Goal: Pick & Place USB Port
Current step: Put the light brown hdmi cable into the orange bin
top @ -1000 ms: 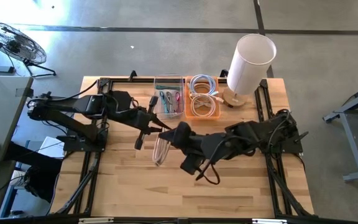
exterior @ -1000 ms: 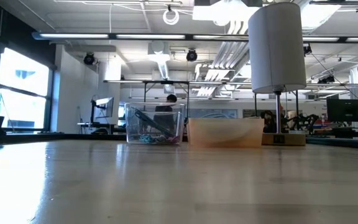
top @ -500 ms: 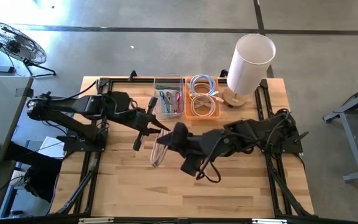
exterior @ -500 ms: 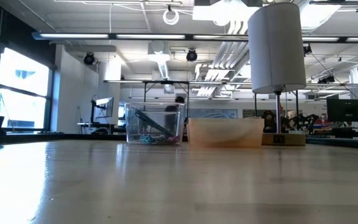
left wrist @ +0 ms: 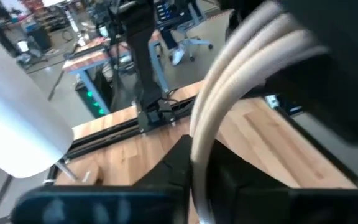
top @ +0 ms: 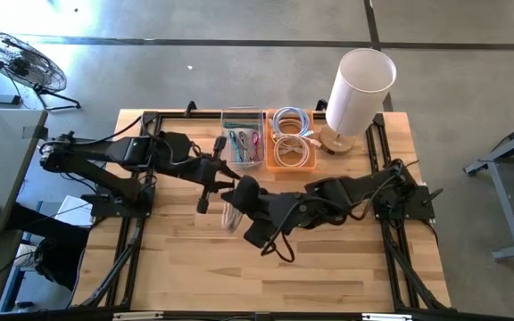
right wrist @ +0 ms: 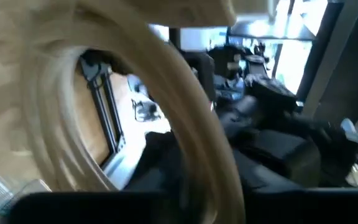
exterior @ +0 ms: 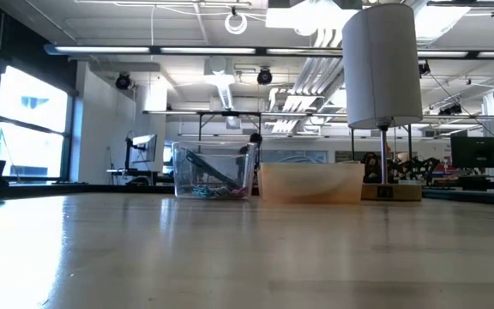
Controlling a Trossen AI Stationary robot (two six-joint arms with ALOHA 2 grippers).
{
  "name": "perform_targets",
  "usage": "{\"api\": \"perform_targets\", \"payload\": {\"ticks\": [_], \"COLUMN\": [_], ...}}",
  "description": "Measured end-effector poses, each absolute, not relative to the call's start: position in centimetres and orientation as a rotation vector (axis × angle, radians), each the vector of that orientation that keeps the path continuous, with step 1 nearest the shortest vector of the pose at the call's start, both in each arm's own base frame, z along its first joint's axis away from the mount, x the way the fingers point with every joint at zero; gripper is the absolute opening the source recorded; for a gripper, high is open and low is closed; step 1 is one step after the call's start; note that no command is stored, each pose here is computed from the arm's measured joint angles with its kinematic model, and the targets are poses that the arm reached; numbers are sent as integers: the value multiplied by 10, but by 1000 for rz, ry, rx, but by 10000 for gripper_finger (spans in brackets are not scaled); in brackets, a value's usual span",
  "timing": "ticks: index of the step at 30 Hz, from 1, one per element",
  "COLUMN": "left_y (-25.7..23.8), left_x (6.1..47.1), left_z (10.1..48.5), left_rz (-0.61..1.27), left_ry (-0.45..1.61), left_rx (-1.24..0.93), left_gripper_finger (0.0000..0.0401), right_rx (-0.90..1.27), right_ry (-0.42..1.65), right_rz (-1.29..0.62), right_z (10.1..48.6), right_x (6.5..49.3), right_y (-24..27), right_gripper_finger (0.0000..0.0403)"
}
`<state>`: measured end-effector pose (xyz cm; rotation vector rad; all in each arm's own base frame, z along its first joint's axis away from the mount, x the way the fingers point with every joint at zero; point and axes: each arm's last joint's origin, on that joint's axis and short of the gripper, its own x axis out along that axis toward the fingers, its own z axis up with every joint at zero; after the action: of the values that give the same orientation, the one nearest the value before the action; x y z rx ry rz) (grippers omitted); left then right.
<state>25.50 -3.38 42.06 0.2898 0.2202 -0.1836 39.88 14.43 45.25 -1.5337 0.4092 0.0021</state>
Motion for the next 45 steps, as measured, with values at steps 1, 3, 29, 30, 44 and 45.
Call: {"api": "perform_targets", "payload": {"ticks": [1, 3, 29, 30, 44, 45], "left_y": [-34, -33, -2, -2, -5, -5], "left_x": [255, 254, 136, 135, 154, 155], "left_z": [420, 420, 446, 447, 427, 425], "left_rz": [-172, -142, 424, 425, 380, 370], "left_ry": [225, 240, 302, 298, 490, 509], "left_rx": [294, 301, 271, 270, 352, 356], "left_gripper_finger": [42, 70, 136, 136, 136, 136], "right_rx": [-1535, -1536, -1152, -1114, -636, -625], "right_ry": [417, 436, 766, 798, 1158, 1171], "right_rz": [-16, -43, -355, -364, -339, -347], "right_z": [453, 453, 451, 448, 404, 403], "right_x": [398, 398, 378, 378, 376, 375], "right_y": [145, 144, 76, 68, -22, -27], "right_gripper_finger": [52, 19, 14, 14, 14, 14]}}
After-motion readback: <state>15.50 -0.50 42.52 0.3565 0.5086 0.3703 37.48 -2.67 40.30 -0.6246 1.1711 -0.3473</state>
